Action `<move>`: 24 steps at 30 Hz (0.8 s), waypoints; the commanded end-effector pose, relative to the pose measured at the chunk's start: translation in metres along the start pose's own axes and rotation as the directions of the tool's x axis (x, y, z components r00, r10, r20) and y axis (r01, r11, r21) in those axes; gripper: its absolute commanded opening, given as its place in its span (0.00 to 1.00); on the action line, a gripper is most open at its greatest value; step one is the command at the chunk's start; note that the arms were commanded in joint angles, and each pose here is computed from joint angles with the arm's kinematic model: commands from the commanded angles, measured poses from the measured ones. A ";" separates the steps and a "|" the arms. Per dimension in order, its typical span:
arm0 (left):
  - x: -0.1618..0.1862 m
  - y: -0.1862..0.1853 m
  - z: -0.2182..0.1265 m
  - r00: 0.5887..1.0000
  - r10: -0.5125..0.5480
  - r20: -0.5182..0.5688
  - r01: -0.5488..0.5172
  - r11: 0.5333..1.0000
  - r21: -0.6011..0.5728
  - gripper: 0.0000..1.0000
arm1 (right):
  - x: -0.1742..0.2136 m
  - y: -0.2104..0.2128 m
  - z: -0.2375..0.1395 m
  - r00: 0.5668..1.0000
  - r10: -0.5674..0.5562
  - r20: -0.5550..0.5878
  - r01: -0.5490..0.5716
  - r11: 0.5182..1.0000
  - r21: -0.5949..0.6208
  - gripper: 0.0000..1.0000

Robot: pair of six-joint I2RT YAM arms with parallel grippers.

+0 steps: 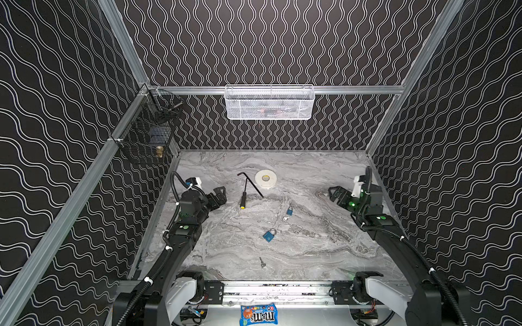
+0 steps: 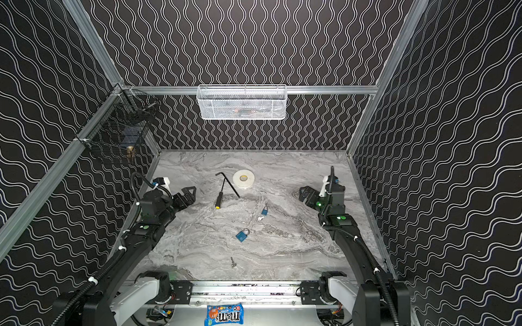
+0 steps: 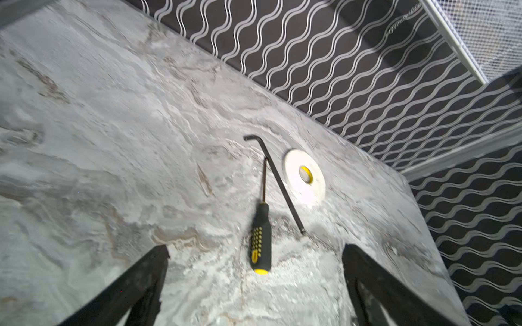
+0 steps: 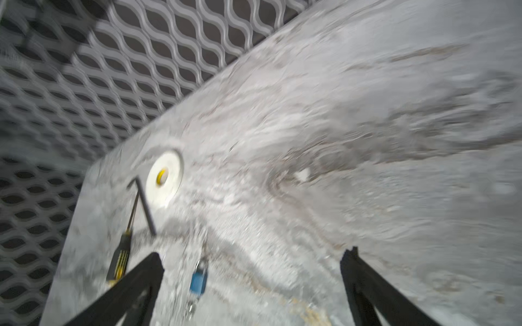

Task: Unlock with the key
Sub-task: 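Move the right gripper toward the silver key while the left gripper advances toward the padlocks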

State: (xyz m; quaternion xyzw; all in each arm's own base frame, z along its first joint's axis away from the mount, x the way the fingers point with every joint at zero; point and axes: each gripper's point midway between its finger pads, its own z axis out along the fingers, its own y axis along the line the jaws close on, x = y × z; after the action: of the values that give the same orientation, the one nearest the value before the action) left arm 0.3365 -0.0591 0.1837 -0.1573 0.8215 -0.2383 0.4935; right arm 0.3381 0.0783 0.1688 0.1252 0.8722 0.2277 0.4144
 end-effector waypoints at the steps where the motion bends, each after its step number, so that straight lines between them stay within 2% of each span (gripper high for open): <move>1: 0.018 -0.019 -0.004 0.995 -0.008 -0.097 0.014 0.998 0.063 0.99 | 0.031 0.009 0.002 0.990 -0.066 -0.126 0.071 0.997 0.035 0.99; 6: 0.045 -0.041 -0.012 0.981 0.067 -0.184 -0.048 0.993 0.106 0.99 | 0.074 0.036 0.008 0.954 -0.115 -0.276 0.117 0.993 -0.008 0.99; 11: 0.070 -0.053 -0.019 0.969 0.085 -0.231 -0.053 0.989 0.141 0.99 | 0.115 0.061 0.012 0.905 -0.174 -0.387 0.177 0.984 -0.028 0.95; 19: 0.095 -0.071 -0.024 0.952 0.102 -0.289 -0.048 0.981 0.189 0.99 | 0.159 0.097 0.030 0.834 -0.269 -0.481 0.273 0.960 -0.062 0.81; 24: 0.108 -0.065 -0.027 0.938 0.100 -0.332 -0.047 0.985 0.164 0.99 | 0.168 0.105 0.051 0.830 -0.249 -0.500 0.287 0.958 -0.001 0.75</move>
State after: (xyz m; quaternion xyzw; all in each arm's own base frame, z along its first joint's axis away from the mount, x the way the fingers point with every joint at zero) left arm 0.2677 -0.1632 0.1570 -0.0323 0.8723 -0.3117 0.3754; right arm 0.2695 0.2515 0.0847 -0.0699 0.9611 0.1805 0.1968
